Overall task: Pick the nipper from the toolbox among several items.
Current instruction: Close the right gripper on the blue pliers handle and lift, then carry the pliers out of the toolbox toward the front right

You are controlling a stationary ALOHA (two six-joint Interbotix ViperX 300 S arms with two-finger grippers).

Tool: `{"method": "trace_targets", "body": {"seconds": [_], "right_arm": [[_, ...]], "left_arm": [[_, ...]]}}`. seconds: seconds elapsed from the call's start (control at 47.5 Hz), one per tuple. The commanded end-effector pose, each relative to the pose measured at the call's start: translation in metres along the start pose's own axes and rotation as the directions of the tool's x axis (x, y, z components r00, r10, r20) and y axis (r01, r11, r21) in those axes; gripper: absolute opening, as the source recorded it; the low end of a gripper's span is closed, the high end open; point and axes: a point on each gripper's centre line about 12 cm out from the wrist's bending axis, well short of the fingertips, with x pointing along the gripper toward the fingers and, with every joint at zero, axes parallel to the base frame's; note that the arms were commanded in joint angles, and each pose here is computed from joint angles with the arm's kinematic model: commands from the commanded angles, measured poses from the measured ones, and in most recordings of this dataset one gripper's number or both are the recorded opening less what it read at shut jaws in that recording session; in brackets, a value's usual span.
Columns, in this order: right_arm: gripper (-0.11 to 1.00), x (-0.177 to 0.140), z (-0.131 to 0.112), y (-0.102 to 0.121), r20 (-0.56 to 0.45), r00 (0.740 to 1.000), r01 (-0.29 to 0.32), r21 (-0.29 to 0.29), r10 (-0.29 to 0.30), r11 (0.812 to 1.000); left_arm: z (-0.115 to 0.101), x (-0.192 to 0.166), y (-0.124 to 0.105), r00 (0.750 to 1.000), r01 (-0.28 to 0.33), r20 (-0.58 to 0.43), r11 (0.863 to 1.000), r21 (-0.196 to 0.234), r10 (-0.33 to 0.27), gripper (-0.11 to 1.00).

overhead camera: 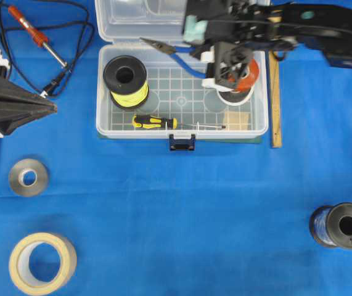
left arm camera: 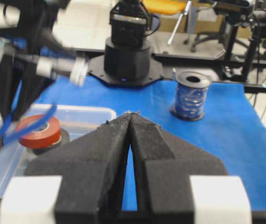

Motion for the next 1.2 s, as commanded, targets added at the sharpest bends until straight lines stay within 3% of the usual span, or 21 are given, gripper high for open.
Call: {"method": "trace_targets", "body": {"seconds": [0.0,0.168,0.316,0.463,0.61,0.821,0.989,1.178], "right_arm": [[0.13,-0.032,0.014,0.006,0.079,0.997,-0.013,-0.005,0.014,1.000],[0.13,-0.058,0.006,0.046,0.115,0.989,-0.090,-0.059,0.096,0.994],[0.14,-0.068,-0.006,0.089,0.135,0.972,-0.186,-0.069,0.194,0.980],[0.13,-0.072,-0.019,0.139,0.146,0.940,-0.293,-0.108,0.307,0.950],[0.13,-0.051,-0.039,0.180,0.108,0.921,-0.365,-0.104,0.375,0.925],[0.13,-0.002,-0.072,0.213,0.019,0.919,-0.392,-0.036,0.393,0.919],[0.14,0.035,-0.099,0.219,-0.065,0.928,-0.367,0.025,0.367,0.930],[0.13,0.053,-0.116,0.221,-0.122,0.930,-0.340,0.069,0.346,0.938]], "left_arm": [[0.003,0.001,0.000,1.000,0.000,0.008,1.000,-0.003,0.000,0.00],[0.003,0.001,0.000,1.000,0.000,0.011,1.000,-0.003,0.000,0.00],[0.005,0.000,0.000,1.000,-0.001,0.020,1.000,-0.003,0.001,0.00],[0.004,0.000,0.003,1.000,-0.018,0.013,1.000,-0.001,0.018,0.00],[0.001,0.000,0.006,0.999,-0.032,0.008,0.999,-0.001,0.032,0.00],[0.000,-0.001,0.007,0.999,-0.034,0.005,0.999,0.000,0.034,0.00],[-0.002,-0.001,0.007,0.999,-0.034,0.001,0.999,-0.003,0.034,0.00],[-0.003,-0.001,0.007,0.999,-0.034,-0.002,0.999,-0.001,0.034,0.00]]}}
